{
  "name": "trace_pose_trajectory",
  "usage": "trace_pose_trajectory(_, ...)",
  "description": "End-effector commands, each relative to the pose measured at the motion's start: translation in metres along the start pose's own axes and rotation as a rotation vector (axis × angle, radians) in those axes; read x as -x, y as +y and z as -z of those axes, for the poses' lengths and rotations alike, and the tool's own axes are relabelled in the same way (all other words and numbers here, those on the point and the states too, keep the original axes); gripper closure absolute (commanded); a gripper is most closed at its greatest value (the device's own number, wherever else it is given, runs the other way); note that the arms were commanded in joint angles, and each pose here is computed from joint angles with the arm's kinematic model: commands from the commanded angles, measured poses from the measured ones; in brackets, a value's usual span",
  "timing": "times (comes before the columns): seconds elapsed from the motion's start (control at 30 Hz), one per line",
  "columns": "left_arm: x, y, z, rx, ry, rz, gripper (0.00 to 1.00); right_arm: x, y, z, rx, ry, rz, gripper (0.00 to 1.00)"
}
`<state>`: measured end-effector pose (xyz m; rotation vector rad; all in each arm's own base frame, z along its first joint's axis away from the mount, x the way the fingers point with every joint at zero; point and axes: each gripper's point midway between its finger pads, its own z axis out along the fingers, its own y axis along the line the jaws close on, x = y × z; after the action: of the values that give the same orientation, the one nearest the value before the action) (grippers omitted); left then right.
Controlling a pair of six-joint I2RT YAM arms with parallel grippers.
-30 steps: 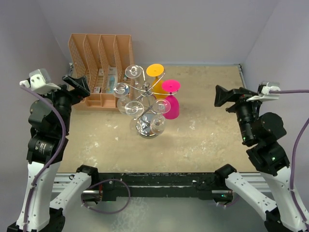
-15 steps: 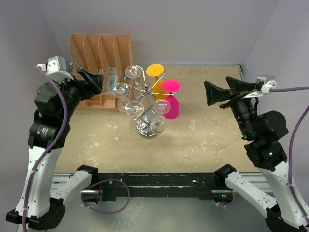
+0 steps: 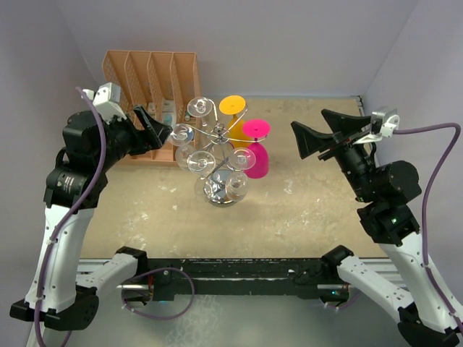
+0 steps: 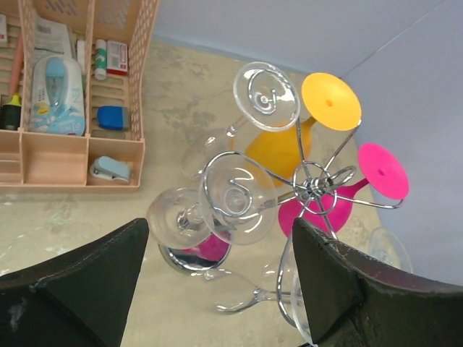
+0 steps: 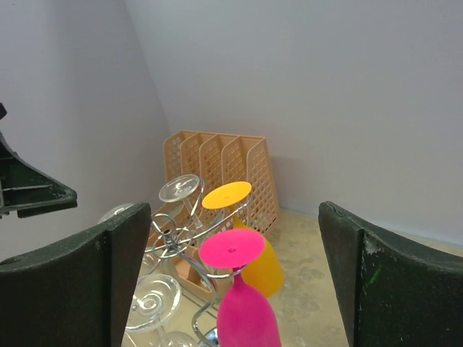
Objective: Take the wine glass off the wine glass rack
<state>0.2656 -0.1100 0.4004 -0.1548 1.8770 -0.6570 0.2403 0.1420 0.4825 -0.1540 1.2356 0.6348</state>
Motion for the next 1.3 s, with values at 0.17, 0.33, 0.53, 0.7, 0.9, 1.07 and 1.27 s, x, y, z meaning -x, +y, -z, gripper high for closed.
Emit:
trace_pose_trajectory(0.17,-0.001,0.012,-0.01,0.067,0.083,-0.11,0.23,0.005,0.008,-0.008,0.045,-0.033,0.001,0.0)
trace_pose_trajectory(0.33,-0.004,0.002,-0.014,0.021,0.101,-0.064,0.31,0.003,0.009,-0.008,0.05,-0.032,-0.01,0.0)
trace_pose_trajectory(0.53,-0.014,0.0,-0.021,0.037,0.123,0.128,0.37,0.007,0.012,-0.006,0.062,-0.047,-0.025,0.0)
trace_pose_trajectory(0.7,-0.021,-0.004,-0.026,0.01,0.123,0.219,0.39,0.008,0.013,-0.005,0.066,-0.054,-0.034,0.0)
trace_pose_trajectory(0.9,-0.025,-0.004,-0.032,0.004,0.116,0.283,0.49,0.009,0.013,-0.004,0.067,-0.061,-0.045,0.0)
trace_pose_trajectory(1.07,-0.028,-0.003,-0.037,-0.005,0.096,0.345,0.59,0.013,0.014,0.0,0.066,-0.072,-0.054,0.0)
trace_pose_trajectory(1.27,-0.028,-0.006,-0.04,-0.023,0.08,0.397,0.64,0.016,0.012,0.001,0.058,-0.083,-0.058,0.0)
